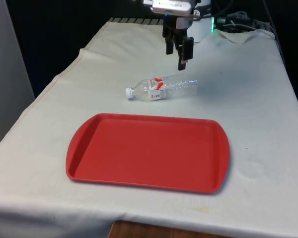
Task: Place the bottle upright on the tray.
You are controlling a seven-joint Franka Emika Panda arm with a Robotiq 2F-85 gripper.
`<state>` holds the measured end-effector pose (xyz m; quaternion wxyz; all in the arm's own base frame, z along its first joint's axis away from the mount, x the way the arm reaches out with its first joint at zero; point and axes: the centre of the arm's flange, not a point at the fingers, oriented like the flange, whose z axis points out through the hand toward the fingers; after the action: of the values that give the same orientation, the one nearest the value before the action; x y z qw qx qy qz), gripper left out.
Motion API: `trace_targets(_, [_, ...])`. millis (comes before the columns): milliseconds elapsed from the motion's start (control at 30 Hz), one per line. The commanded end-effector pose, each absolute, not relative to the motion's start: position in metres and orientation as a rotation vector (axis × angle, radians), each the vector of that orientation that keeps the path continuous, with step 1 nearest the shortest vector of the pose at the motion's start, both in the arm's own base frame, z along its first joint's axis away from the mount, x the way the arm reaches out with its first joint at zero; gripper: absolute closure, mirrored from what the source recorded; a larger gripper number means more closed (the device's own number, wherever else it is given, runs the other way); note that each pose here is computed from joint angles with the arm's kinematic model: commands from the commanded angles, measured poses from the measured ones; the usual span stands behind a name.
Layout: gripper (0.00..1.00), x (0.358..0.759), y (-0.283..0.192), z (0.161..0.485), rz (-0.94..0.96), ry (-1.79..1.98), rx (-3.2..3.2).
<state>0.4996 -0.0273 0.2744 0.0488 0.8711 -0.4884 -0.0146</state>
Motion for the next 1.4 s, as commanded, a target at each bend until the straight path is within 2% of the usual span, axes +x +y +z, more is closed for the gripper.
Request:
trace_targets(0, [0.00, 0.501, -0.032, 0.272, -0.029, -1.504, 2.649])
trace_targets(567, [0.00, 0.506, -0.065, 0.271, -0.030, -1.574, 2.629])
trace_targets(1367, [0.00, 0.503, -0.093, 0.268, -0.126, -1.638, 2.717])
